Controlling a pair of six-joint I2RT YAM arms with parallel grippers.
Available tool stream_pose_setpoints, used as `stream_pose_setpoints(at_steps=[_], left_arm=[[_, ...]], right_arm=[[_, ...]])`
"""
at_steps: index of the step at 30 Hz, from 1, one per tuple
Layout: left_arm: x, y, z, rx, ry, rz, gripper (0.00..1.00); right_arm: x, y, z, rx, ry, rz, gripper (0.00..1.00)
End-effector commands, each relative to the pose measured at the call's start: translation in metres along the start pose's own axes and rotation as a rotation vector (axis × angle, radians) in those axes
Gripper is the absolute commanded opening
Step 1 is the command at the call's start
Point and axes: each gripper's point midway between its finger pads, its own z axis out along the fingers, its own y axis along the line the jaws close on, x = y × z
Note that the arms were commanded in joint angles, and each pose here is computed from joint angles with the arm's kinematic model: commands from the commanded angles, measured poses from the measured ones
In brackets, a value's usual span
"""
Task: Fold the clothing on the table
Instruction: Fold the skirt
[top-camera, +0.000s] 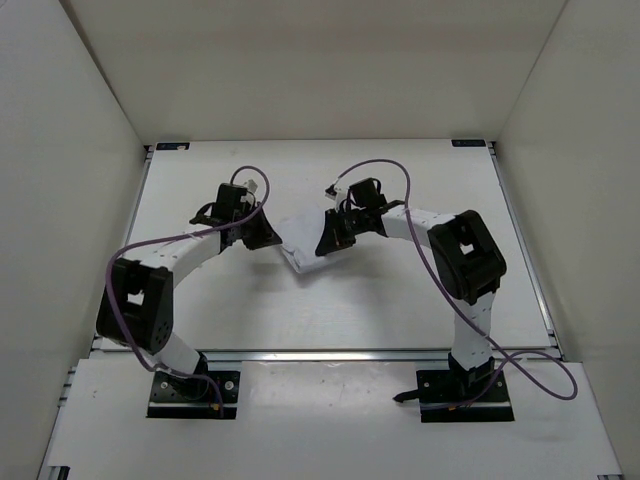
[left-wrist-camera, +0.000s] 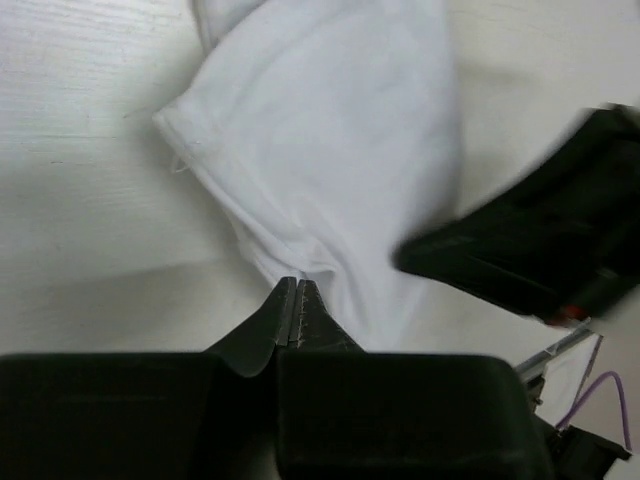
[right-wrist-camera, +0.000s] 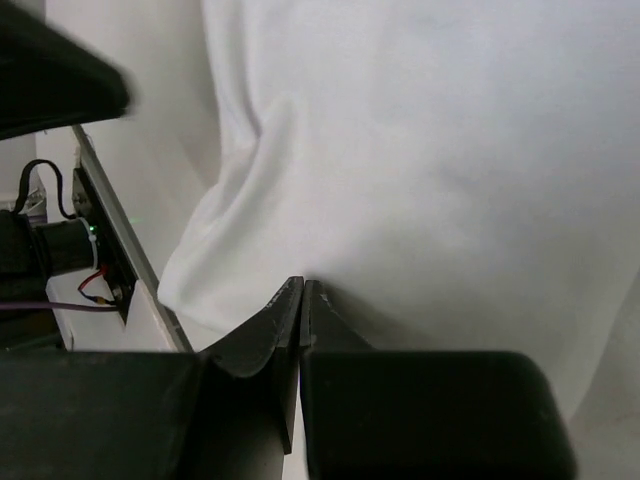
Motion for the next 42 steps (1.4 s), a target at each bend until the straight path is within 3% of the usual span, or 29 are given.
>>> stream_pose_setpoints(at_steps=[1, 5, 10, 20, 26, 30, 32, 33, 35, 36, 38, 41, 42], left_arm=[[-0.012, -0.036, -0.035, 0.118, -0.053, 0.066, 0.02], [0.004, -0.08, -0.042, 0.284, -0.009, 0.111, 0.04], [0.041, -0.096, -0.025, 0.33, 0.085, 0.151, 0.0], [0.102, -0.021, 0.011, 0.133, 0.209, 0.113, 0.0], [0.084, 0.013, 0.029, -0.036, 0.123, 0.119, 0.0], [0.057, -0.006, 0.018, 0.009, 0.092, 0.132, 0.0], [0.038, -0.007, 0.005, -0.005, 0.054, 0.137, 0.13], [0.031, -0.013, -0.004, 0.002, 0.042, 0.153, 0.19], [0.012, -0.013, -0.02, -0.007, -0.001, 0.18, 0.52], [0.005, -0.016, -0.031, -0.005, -0.024, 0.192, 0.6], [-0.016, -0.01, -0.046, -0.048, -0.09, 0.239, 0.81], [-0.032, -0.008, -0.066, -0.114, -0.152, 0.328, 0.99], [-0.035, -0.005, -0.072, -0.135, -0.166, 0.356, 0.99]], right_arm=[[-0.014, -0.003, 0.008, -0.044, -0.038, -0.036, 0.0], [-0.02, -0.008, 0.01, -0.058, -0.069, -0.034, 0.0], [-0.02, -0.016, 0.016, -0.069, -0.084, -0.029, 0.0], [-0.025, -0.039, 0.021, -0.032, -0.112, -0.01, 0.0], [-0.037, -0.055, 0.012, 0.041, -0.127, -0.015, 0.0], [-0.065, -0.052, -0.014, 0.089, -0.161, -0.034, 0.0], [-0.085, -0.042, -0.034, 0.087, -0.195, -0.06, 0.15], [-0.093, -0.037, -0.045, 0.097, -0.204, -0.054, 0.33], [-0.108, -0.033, -0.063, 0.137, -0.224, -0.061, 0.71], [-0.114, -0.029, -0.071, 0.158, -0.219, -0.073, 0.99], [-0.122, -0.03, -0.088, 0.245, -0.235, -0.1, 0.99], [-0.114, -0.04, -0.108, 0.421, -0.249, -0.17, 0.99], [-0.115, -0.034, -0.118, 0.443, -0.272, -0.185, 0.99]])
